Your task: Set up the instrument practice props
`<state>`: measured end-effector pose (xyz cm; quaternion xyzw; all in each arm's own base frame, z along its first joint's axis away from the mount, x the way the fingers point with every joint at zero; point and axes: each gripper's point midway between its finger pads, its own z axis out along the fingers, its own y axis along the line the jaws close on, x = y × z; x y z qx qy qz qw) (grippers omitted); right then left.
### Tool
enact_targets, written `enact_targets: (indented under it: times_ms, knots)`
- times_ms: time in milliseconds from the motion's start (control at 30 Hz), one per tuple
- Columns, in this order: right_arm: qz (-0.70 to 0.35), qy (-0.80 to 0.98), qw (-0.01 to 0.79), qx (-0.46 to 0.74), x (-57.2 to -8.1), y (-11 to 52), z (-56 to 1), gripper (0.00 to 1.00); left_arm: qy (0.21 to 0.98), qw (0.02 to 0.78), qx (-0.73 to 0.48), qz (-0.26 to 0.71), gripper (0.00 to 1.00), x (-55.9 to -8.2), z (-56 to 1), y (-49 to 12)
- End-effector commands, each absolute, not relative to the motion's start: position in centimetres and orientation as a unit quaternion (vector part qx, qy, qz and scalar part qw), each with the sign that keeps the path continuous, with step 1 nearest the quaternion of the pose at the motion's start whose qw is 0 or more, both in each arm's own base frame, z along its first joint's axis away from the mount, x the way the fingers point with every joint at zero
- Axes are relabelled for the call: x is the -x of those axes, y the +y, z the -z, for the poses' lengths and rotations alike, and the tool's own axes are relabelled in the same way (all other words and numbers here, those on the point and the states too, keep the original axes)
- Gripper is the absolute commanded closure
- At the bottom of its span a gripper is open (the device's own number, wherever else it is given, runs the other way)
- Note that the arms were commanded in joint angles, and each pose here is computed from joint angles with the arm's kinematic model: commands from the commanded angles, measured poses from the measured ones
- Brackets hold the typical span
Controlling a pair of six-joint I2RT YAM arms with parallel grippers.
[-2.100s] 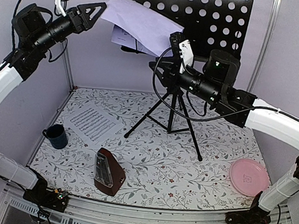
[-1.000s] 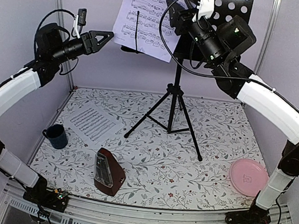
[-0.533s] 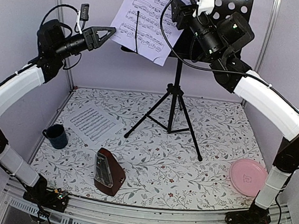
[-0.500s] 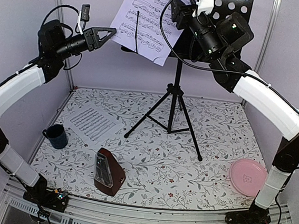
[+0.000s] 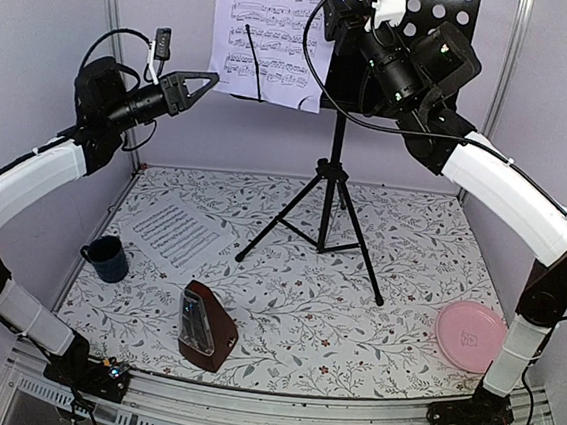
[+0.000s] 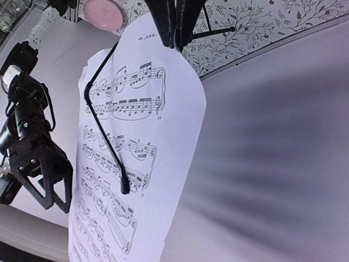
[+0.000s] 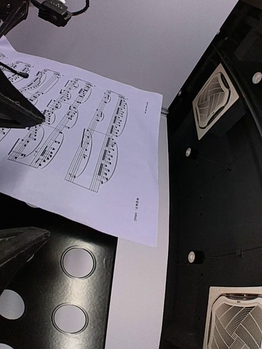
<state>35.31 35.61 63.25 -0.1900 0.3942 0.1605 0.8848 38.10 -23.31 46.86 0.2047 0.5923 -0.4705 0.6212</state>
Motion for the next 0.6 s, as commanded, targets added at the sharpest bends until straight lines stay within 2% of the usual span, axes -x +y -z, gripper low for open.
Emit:
enact_targets:
  times_ms: [0,433,500,567]
  knots:
    - [-0.159,0.387,0.889,0.185,-35.2,35.1,-64.1,0.35,0.577,0.631,-0.205,0.476,1.00,-37.1,-47.3,-23.8]
    - [-0.147,0.387,0.891,0.186,-35.7,35.4,-63.9,0.34,0.571,0.636,-0.211,0.474,0.99,-36.5,-48.5,-24.7]
    - [-0.145,0.390,0.891,0.184,-35.8,35.3,-63.8,0.34,0.574,0.638,-0.207,0.470,0.94,-36.5,-48.5,-24.5]
    - [-0.145,0.391,0.890,0.183,-35.7,35.3,-63.8,0.31,0.575,0.641,-0.205,0.466,0.81,-36.3,-48.6,-24.4]
